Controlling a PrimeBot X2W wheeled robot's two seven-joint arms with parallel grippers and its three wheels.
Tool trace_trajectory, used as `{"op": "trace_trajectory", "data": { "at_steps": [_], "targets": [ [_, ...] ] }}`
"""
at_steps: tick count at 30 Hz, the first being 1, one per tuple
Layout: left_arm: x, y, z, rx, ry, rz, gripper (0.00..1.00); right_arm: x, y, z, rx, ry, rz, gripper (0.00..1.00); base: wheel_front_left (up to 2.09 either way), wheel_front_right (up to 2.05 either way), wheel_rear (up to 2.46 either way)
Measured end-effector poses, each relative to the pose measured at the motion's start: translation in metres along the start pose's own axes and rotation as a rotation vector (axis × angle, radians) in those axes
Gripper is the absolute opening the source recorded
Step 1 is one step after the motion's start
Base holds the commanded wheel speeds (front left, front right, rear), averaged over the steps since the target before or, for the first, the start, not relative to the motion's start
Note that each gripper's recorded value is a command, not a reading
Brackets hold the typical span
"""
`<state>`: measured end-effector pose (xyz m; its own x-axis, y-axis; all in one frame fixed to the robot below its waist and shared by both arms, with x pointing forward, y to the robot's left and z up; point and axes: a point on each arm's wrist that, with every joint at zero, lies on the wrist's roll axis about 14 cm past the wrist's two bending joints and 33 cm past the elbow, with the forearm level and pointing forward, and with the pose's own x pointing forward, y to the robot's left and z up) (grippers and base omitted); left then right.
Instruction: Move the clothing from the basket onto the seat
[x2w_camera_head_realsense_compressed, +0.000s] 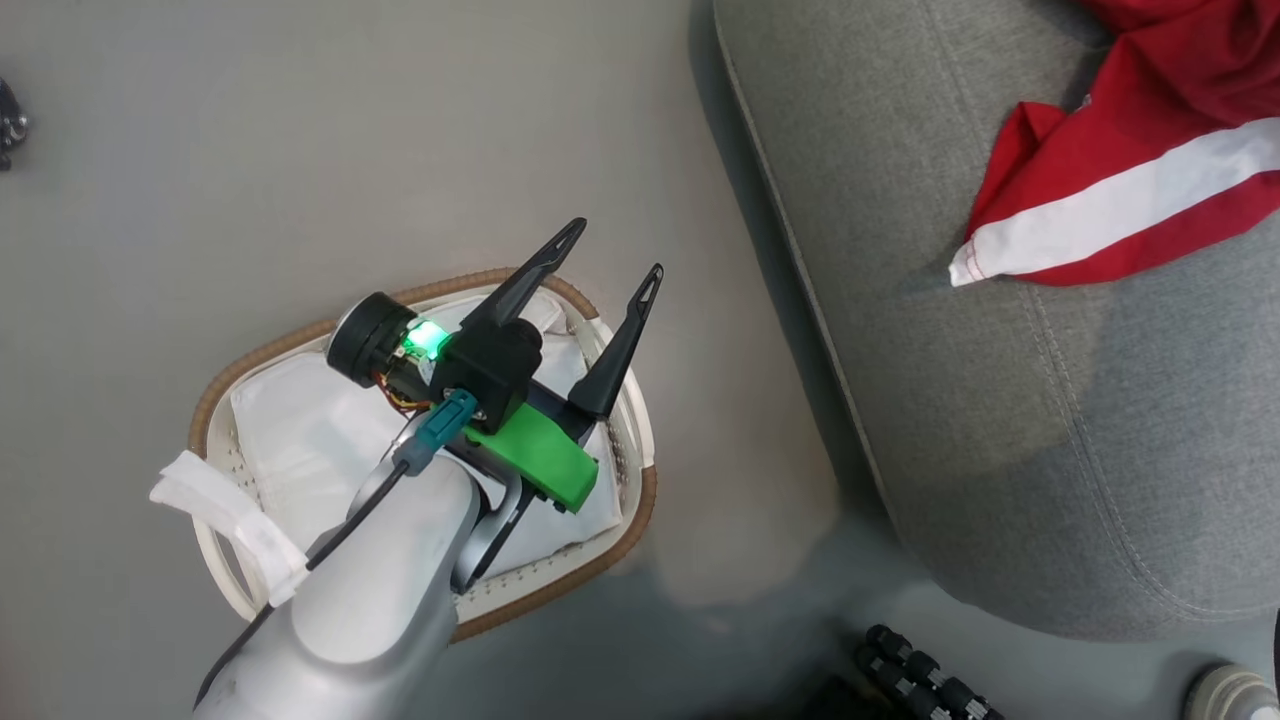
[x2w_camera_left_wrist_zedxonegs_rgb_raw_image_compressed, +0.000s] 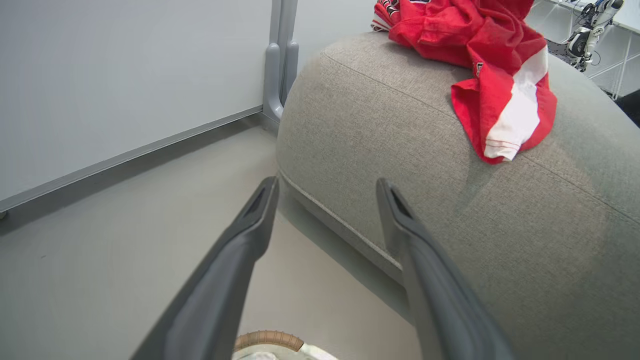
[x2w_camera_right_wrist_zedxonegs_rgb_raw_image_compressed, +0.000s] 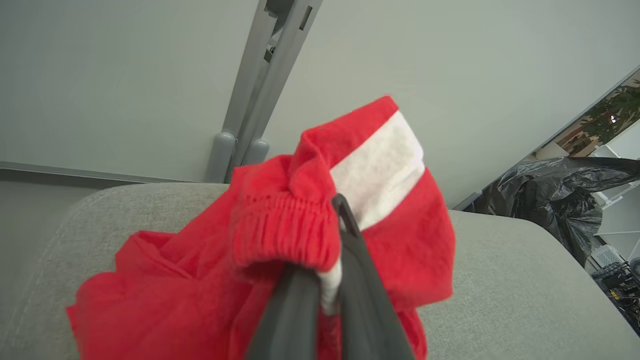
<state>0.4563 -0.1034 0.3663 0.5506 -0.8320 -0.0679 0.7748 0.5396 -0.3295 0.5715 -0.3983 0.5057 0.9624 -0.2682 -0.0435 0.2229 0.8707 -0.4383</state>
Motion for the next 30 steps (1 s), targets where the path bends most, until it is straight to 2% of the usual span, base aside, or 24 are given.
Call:
{"op": "trace_trajectory", "data": {
  "at_steps": [4,7,8,9,10,11,23,30],
  "targets": [
    [-0.004,0.010,-0.013,-0.021,0.020,0.023,1.00,-0.004,0.026,-0.037,0.007,0.081,0.041,0.00,0.00,0.00,0.00],
    [-0.004,0.013,-0.016,-0.027,0.025,0.032,1.00,-0.009,0.037,-0.051,0.014,0.113,0.058,0.00,0.00,0.00,0.00],
    [-0.004,0.013,-0.016,-0.026,0.023,0.031,1.00,-0.011,0.038,-0.054,0.014,0.119,0.060,0.08,0.00,0.00,0.00],
    [-0.004,0.012,-0.014,-0.024,0.021,0.029,1.00,-0.014,0.038,-0.056,0.012,0.126,0.062,0.22,0.00,0.00,0.00],
    [-0.003,0.011,-0.013,-0.022,0.019,0.028,1.00,-0.017,0.038,-0.058,0.012,0.131,0.062,0.84,0.00,0.00,0.00],
    [-0.003,0.010,-0.010,-0.019,0.015,0.027,1.00,-0.021,0.038,-0.059,0.013,0.135,0.064,1.00,0.00,0.00,0.00],
    [-0.008,-0.012,0.026,-0.028,-0.043,0.046,1.00,-0.080,0.031,-0.056,0.020,0.141,0.095,1.00,0.00,0.00,0.00],
    [-0.025,-0.022,0.055,-0.023,-0.090,0.102,1.00,-0.097,0.011,-0.017,-0.001,0.050,0.099,1.00,0.00,0.00,0.00]
  ]
}}
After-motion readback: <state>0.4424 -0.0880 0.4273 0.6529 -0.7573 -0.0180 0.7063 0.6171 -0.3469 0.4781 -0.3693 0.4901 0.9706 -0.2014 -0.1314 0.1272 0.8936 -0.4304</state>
